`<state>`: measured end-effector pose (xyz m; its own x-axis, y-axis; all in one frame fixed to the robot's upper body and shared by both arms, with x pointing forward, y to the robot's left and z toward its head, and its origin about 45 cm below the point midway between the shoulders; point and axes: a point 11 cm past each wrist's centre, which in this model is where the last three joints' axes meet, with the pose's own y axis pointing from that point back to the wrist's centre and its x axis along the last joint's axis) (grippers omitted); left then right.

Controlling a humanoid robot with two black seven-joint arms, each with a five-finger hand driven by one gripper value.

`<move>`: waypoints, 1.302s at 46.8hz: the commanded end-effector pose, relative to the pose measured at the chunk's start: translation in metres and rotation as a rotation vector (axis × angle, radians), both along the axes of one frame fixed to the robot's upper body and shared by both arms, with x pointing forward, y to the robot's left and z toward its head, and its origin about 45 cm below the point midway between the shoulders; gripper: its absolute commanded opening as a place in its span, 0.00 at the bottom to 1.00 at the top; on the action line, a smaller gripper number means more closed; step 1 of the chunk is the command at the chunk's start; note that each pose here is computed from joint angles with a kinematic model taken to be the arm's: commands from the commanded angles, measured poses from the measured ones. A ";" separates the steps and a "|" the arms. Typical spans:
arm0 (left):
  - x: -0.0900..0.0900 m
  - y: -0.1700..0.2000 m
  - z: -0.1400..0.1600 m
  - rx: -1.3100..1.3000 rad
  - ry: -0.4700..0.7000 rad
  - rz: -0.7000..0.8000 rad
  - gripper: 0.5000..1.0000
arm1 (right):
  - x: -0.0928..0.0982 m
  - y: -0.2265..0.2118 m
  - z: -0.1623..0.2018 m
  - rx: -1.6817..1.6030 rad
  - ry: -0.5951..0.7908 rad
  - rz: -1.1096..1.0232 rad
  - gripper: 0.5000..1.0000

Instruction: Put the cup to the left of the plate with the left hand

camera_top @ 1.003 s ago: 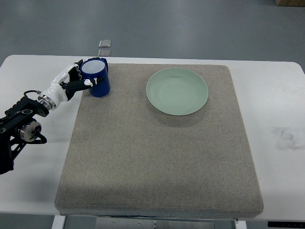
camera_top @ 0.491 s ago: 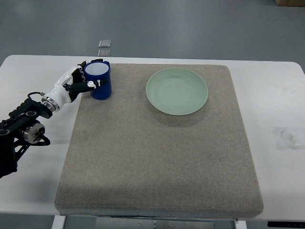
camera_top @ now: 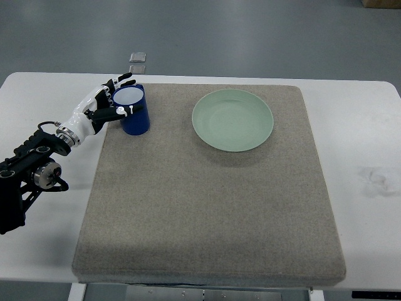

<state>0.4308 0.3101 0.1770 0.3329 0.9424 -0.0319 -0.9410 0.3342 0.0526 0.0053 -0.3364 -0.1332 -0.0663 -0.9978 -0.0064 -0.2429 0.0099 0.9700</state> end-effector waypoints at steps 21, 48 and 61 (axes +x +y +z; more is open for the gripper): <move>0.010 -0.003 0.049 -0.234 -0.102 0.006 1.00 | 0.000 0.000 0.000 0.002 0.000 0.002 0.86; 0.050 0.052 0.083 -0.405 -0.093 0.348 0.96 | 0.000 0.000 0.000 0.000 0.000 0.000 0.86; 0.057 0.065 0.079 -0.477 0.006 0.497 0.95 | 0.000 0.000 0.000 0.002 0.000 0.000 0.86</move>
<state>0.4857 0.3704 0.2586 -0.0958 0.8790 -0.4670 -0.9914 -0.1261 -0.0339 0.0054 -0.3364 -0.1332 -0.0662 -0.9978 -0.0065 -0.2429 0.0098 0.9700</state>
